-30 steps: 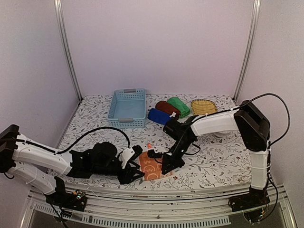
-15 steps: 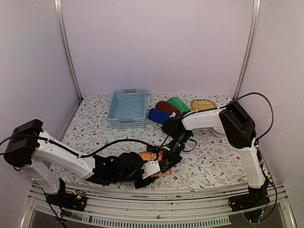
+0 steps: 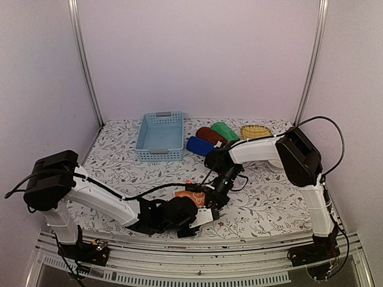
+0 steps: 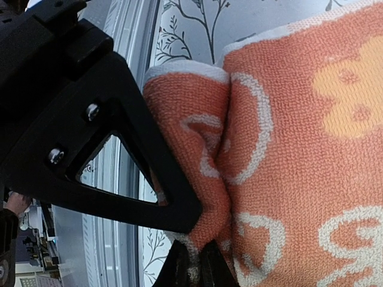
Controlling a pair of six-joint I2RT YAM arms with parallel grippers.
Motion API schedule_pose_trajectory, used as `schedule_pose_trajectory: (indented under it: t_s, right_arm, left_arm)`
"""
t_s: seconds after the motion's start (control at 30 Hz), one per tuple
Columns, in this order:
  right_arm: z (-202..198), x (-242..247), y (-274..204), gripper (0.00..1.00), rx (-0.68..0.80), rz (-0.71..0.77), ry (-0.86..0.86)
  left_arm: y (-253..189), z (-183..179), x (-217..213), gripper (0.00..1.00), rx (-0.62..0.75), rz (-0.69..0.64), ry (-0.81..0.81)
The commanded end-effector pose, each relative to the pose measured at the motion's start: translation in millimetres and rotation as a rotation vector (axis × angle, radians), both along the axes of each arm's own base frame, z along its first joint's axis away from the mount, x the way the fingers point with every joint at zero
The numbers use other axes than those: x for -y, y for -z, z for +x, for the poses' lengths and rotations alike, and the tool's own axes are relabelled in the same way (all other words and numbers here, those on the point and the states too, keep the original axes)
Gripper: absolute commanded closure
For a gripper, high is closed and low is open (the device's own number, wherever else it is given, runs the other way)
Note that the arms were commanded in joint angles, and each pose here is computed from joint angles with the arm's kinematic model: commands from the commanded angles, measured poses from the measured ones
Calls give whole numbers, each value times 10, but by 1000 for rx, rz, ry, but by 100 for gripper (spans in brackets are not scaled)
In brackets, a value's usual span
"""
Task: Roll the towels
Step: Roll the towel at the center of the board.
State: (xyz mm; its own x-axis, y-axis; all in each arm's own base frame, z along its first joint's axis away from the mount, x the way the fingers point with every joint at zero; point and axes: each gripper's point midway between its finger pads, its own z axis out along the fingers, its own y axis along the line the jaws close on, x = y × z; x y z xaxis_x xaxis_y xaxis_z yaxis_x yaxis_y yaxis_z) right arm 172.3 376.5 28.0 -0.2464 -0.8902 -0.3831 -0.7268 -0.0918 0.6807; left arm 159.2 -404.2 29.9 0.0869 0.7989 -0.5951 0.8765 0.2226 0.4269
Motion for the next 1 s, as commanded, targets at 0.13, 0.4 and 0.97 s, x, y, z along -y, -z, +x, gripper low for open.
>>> schedule_pose_trajectory:
  t_s: [0.13,0.4,0.97]
  right_arm:
    - [80,15,-675,67,12,165,-12]
    - [527,-159,-331,73,60,100,114]
    - [876,260,378,79,153,-191,300]
  left_arm:
    - [160,-39,-133,94,-9,62,-21]
    - [-37,-42,-1,95,23,1,20]
    - [37,-318,-64,96,-252,-27,-41]
